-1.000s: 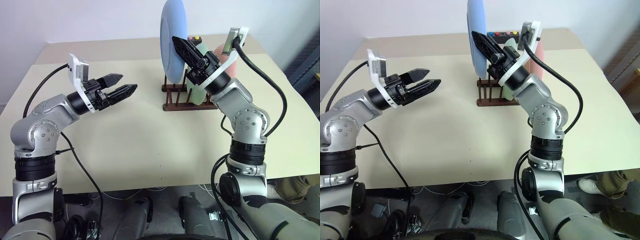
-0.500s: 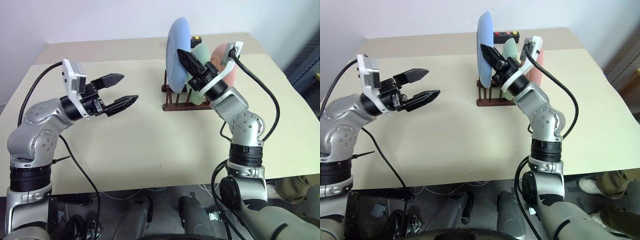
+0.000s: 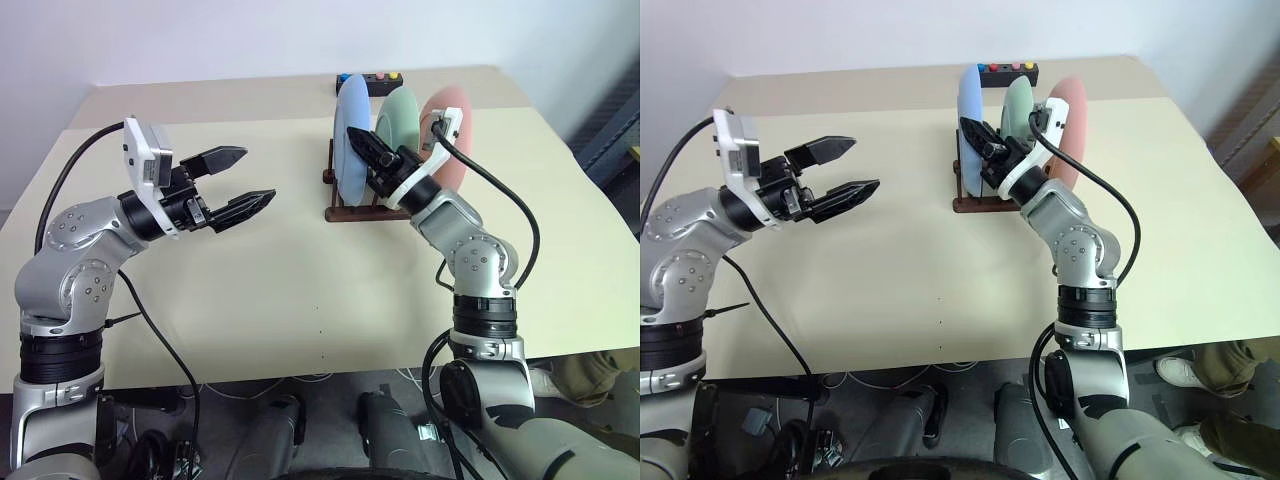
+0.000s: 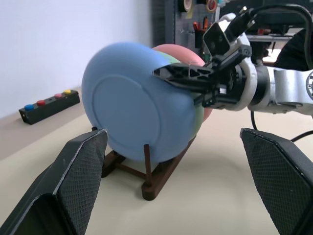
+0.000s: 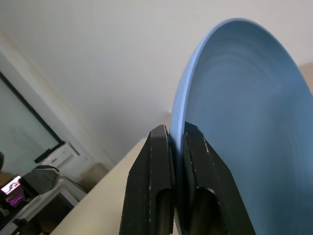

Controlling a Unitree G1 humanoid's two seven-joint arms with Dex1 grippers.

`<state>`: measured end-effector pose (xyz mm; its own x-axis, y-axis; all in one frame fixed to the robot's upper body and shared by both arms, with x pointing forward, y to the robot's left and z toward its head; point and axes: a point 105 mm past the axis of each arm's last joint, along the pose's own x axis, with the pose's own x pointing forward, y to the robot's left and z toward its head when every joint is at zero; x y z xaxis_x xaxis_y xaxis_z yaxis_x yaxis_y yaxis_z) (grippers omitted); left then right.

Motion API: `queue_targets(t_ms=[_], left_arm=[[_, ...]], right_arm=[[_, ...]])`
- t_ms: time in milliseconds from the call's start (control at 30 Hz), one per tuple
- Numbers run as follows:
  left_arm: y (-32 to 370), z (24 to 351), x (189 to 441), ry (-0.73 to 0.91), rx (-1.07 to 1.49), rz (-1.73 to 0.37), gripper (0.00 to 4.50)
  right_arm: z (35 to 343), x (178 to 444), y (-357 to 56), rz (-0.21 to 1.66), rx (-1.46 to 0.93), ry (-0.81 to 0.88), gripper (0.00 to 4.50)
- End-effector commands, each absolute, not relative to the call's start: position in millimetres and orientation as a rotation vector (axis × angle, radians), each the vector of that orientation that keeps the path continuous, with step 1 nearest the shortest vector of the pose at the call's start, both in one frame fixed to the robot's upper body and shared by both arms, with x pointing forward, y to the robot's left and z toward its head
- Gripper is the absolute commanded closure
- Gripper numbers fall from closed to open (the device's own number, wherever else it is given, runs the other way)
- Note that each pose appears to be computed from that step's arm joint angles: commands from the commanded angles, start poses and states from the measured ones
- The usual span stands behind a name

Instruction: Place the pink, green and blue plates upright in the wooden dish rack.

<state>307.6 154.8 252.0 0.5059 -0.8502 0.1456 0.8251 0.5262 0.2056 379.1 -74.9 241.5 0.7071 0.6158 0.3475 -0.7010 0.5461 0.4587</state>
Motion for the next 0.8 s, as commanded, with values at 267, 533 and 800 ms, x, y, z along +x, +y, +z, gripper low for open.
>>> queue_targets(t_ms=[267, 533, 800], left_arm=[[155, 259, 306, -0.286, 0.135, -1.003, 0.0], [154, 261, 307, -0.297, 0.133, -1.012, 0.0], [156, 260, 313, -0.292, 0.148, -1.005, 0.0]], right_arm=[[263, 373, -75, 0.771, 0.42, -0.28, 0.09], [292, 362, -81, 0.733, 0.262, -0.425, 0.09], [322, 325, -115, 0.776, 0.148, -0.617, 0.09]])
